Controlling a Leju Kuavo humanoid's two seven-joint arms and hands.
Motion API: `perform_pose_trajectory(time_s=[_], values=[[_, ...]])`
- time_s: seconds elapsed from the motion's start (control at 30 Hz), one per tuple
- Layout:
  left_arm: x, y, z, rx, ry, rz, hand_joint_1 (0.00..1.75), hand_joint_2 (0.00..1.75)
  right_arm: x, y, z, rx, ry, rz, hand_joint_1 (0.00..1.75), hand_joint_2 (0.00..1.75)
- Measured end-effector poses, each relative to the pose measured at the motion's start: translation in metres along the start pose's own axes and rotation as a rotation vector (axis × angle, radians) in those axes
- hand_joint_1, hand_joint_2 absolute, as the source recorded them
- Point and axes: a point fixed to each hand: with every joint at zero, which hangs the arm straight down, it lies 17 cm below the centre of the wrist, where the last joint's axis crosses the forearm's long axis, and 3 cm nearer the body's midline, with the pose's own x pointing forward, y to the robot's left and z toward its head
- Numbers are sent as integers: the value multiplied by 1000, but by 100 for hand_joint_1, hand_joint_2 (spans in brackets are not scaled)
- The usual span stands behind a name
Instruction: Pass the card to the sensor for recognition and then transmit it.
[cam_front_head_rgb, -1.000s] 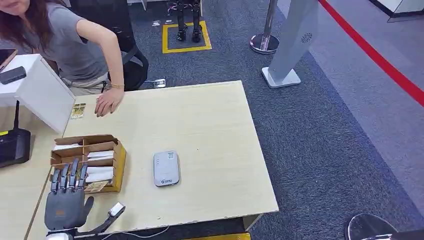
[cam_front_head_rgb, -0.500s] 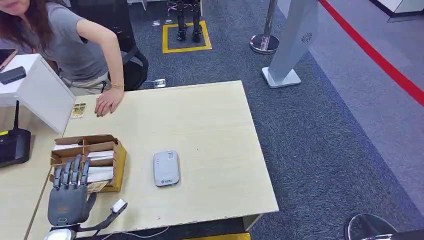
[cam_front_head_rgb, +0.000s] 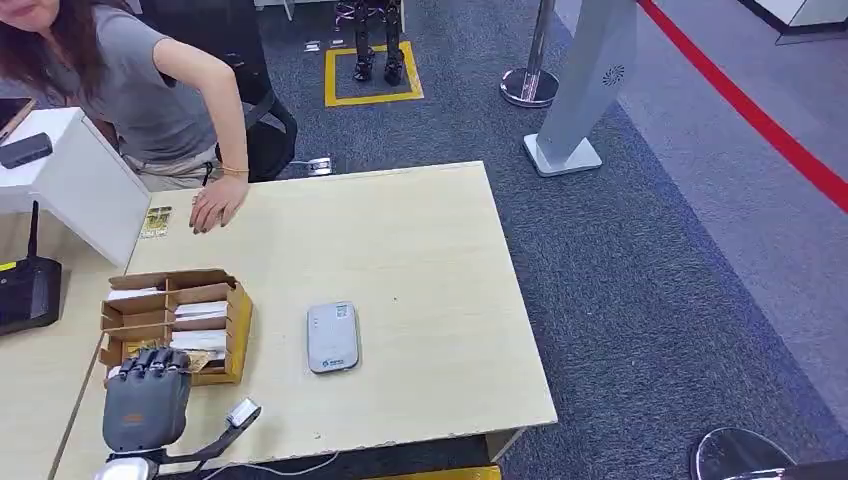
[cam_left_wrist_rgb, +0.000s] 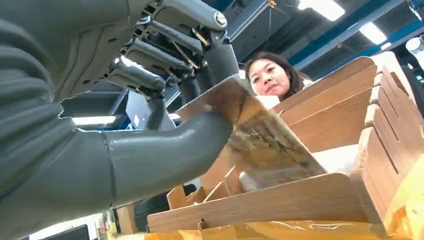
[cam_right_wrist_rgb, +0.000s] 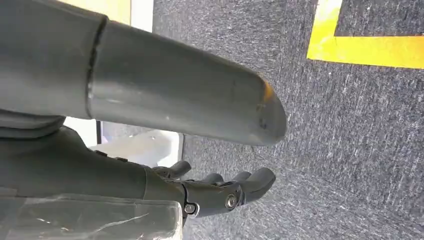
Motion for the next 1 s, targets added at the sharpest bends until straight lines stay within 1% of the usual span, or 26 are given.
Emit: perform_pose_trajectory(time_s=[0.5,0.7,0.93,1.0], values=[[6,2,-3,1,-2,12,175,175,0,-1,0,-6,-2,7,0,0],[10,3,-5,5,-19,19,175,175,0,-1,0,-5,-2,8,0,0],[8,5,-9,11,-9,22,175,175,0,-1,0,-5,-2,7,0,0],[5,6,-10,11,7,18,175,175,0,-1,0,-5,-2,7,0,0]])
